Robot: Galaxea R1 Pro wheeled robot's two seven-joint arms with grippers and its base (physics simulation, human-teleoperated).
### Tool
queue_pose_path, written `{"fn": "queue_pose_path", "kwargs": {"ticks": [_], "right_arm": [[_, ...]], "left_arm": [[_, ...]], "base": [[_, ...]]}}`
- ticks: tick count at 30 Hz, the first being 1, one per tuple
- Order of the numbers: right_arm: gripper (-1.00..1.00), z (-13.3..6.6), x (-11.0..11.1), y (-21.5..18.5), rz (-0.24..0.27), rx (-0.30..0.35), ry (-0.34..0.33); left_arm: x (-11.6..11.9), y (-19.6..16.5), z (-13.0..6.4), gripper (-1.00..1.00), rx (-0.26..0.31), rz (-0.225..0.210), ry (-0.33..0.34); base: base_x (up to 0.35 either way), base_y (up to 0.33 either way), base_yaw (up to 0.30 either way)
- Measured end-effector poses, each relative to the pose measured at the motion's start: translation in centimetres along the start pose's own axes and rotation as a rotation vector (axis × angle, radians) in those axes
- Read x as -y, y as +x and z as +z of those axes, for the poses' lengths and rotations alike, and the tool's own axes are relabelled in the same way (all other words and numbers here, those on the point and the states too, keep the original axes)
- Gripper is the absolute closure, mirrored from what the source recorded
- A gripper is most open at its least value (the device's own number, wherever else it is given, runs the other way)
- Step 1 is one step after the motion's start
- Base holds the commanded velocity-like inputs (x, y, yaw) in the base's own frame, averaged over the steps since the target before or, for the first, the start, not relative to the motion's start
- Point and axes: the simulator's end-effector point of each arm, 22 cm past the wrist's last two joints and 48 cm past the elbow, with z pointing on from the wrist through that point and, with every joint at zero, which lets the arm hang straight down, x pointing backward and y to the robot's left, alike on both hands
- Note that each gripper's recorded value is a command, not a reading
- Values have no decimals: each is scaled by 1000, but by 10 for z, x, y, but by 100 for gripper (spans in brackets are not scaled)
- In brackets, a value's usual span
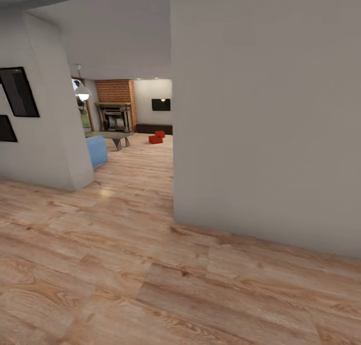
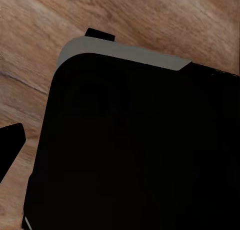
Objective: Move the two storage containers from the living room to the garage. In the garage, place one container on the floor and stack the other container on top of it (either order is fine).
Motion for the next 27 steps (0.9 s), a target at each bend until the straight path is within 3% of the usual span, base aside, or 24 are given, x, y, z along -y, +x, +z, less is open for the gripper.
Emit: {"fn": "queue_pose_path", "kwargs": {"ticks": [16,27], "right_arm": [[-100,0,0,0,1,0,0],[-100,0,0,0,3,0,0]], "left_arm": [[0,0,0,-100,1,0,0],[0,0,0,-100,1,1,0]], "base": [[326,0,61],[326,0,234]]}}
